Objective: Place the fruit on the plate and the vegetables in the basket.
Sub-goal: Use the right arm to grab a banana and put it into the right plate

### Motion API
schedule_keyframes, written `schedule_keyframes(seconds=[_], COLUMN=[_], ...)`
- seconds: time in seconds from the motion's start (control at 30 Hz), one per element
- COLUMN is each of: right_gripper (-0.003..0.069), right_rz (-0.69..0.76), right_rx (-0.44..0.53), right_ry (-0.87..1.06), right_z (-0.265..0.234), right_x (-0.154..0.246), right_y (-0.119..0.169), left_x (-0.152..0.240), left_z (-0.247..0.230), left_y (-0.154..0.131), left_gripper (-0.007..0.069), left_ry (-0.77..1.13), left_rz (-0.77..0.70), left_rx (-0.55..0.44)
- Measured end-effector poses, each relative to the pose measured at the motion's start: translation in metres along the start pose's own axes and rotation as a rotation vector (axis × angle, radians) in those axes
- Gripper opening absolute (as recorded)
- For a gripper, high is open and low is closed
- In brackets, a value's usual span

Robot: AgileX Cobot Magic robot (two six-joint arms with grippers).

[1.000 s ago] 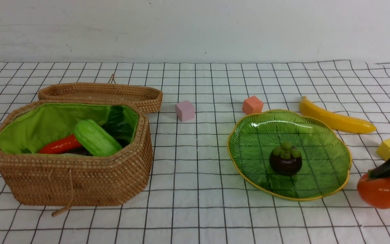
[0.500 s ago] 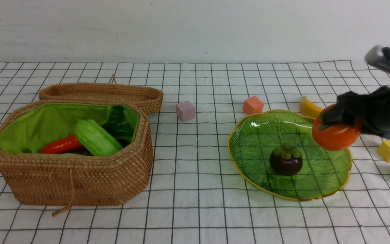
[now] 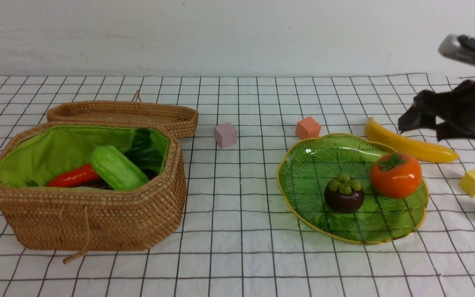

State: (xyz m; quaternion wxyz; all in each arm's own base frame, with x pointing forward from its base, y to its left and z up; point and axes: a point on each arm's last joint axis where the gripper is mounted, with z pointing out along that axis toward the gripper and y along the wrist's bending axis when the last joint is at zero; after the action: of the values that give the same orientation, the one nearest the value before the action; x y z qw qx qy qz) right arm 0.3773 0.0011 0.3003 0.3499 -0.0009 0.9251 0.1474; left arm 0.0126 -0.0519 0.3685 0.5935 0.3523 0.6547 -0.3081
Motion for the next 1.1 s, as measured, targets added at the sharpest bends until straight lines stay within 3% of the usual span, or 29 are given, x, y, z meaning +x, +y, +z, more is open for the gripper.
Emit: schedule_keyframes(seconds=[0.13,0.23,0.37,0.5,0.77,1.03,1.1], right_gripper=[0.045,0.0408,0.0421,0.0488,0.0561,0.0554,0.0517], right_rz=[-0.219,-0.373,-0.521,-0.671,-0.738,-0.672,-0.657], right_rx=[0.089,0.102,0.074,0.053,0.084,0.08,0.059], right_ry=[0.033,0.126,0.214,0.256,0.28,0.283,0.273], right_z=[-0.012,0.004,0.039,0.086,0.147,0.17,0.172], right_x=[-0.03,-0.042,-0.047,-0.047,-0.037,-0.026,-0.024], right_y=[-0.013,-0.022,-0.035,-0.053,-0.086,-0.114,-0.116], left_x=[-0.007,-0.012,-0.017,-0.019,-0.017,-0.014,-0.014], left_z=[0.0,0.001,0.004,0.008,0.022,0.033,0.034], left_y=[0.005,0.01,0.015,0.02,0.028,0.032,0.032], left_gripper=[0.0026,0.0026,0.0026,0.0026,0.0029,0.0038,0.004], left_ry=[-0.073,-0.136,-0.174,-0.186,-0.13,-0.086,-0.085], left_rz=[-0.066,-0.098,-0.114,-0.116,-0.113,-0.129,-0.129], left_rx=[-0.048,-0.09,-0.125,-0.15,-0.169,-0.17,-0.17])
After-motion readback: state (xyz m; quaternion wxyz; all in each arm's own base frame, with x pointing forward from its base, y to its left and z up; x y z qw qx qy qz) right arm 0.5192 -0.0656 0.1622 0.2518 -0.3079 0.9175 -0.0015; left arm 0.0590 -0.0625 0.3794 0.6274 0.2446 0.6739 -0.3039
